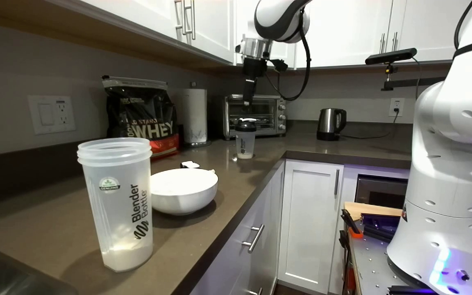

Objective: Remove the lid from the shaker.

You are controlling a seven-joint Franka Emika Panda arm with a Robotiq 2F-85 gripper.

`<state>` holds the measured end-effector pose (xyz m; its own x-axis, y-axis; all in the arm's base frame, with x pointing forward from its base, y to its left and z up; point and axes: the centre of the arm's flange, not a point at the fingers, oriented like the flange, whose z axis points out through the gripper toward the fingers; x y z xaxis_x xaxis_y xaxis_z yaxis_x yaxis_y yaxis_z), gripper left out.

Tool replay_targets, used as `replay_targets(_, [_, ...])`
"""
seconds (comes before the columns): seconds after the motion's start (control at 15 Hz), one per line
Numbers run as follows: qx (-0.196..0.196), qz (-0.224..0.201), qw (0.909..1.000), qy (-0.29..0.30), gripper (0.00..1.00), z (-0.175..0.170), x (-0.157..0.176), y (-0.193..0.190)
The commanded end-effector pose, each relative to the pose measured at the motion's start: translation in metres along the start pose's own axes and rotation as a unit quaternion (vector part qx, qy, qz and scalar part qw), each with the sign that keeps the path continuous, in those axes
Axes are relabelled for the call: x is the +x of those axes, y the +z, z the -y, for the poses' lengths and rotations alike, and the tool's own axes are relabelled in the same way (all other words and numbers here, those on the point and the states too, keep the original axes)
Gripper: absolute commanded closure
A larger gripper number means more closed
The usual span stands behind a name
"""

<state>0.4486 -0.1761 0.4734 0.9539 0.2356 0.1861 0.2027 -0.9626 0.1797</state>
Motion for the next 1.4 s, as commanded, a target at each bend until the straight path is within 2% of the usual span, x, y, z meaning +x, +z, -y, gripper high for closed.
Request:
replay_targets(0.0, [-0.029, -0.001, 0.9996, 0.002, 0.00, -0.043, -0.001, 0.004])
replay_targets(0.27, [-0.038, 0.006, 0.9989, 0.026, 0.00, -0.074, -0.006, 0.012])
replay_targets(0.67, [-0.042, 0.030, 0.9980, 0.037, 0.00, -0.100, -0.003, 0.030])
replay_targets(1.2, [-0.022, 0.057, 0.9976, 0.033, 0.00, -0.134, -0.001, 0.052])
replay_targets(1.33, [-0.017, 0.062, 0.9974, 0.033, 0.09, -0.139, -0.004, 0.058])
